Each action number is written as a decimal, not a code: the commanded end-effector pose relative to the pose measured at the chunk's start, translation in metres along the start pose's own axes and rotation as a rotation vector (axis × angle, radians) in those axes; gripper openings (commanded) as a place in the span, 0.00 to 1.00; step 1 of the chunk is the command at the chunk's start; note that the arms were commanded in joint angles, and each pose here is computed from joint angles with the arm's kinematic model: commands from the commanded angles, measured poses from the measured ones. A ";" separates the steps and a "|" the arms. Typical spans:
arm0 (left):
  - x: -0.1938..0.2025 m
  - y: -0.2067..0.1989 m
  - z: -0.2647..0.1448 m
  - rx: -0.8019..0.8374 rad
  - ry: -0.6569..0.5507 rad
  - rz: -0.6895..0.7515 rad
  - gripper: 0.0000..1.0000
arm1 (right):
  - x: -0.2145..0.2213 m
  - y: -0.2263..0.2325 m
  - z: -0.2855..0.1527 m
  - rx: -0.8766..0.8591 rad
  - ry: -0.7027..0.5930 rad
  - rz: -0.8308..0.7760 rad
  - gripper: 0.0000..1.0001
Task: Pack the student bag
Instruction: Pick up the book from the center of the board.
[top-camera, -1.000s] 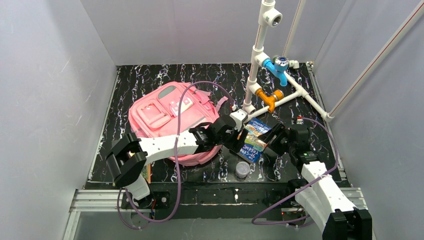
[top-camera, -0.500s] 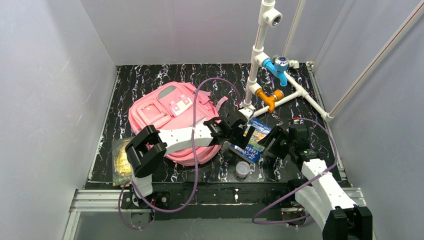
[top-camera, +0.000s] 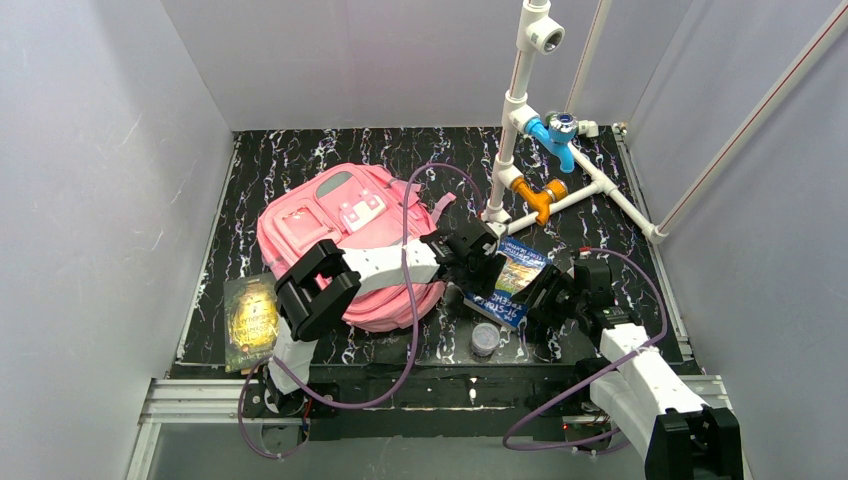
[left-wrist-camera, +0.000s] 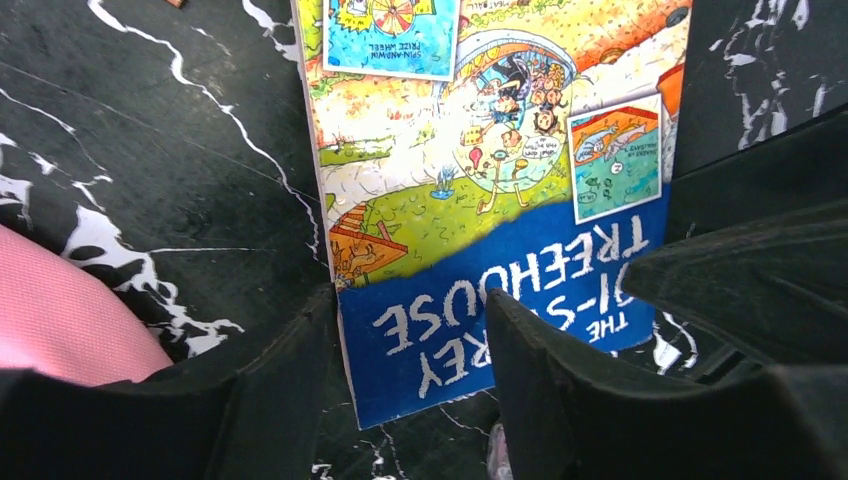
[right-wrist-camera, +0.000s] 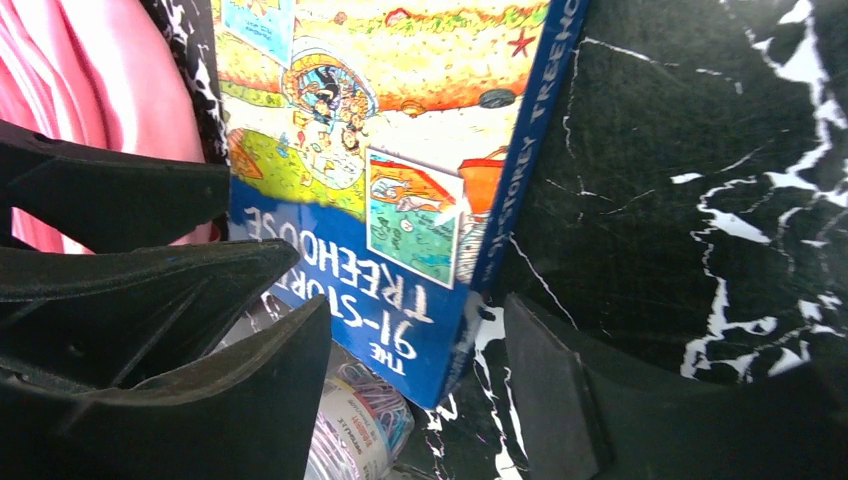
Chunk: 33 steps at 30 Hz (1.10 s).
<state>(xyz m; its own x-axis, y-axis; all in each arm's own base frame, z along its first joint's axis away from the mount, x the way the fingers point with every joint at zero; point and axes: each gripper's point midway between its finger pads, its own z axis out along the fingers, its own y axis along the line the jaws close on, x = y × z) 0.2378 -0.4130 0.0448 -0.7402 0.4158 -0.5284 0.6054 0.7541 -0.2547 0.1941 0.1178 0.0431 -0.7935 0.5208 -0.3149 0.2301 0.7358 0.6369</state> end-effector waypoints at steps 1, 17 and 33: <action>-0.016 -0.026 -0.019 0.105 -0.032 -0.051 0.50 | 0.000 0.015 0.005 -0.107 -0.012 0.028 0.63; -0.056 -0.062 -0.055 0.384 -0.126 -0.344 0.31 | 0.008 0.011 0.007 -0.124 -0.009 0.066 0.42; -0.065 -0.044 -0.061 0.405 -0.059 -0.449 0.00 | -0.013 -0.005 -0.014 0.060 -0.092 0.025 0.82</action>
<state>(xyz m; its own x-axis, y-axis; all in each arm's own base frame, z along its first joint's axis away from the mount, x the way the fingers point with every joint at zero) 0.2438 -0.4298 0.0908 -0.9265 0.0852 -0.3666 0.3189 0.6949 -0.6445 0.1941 0.1157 0.0434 -0.7563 0.5764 -0.3095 0.2659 0.7030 0.6596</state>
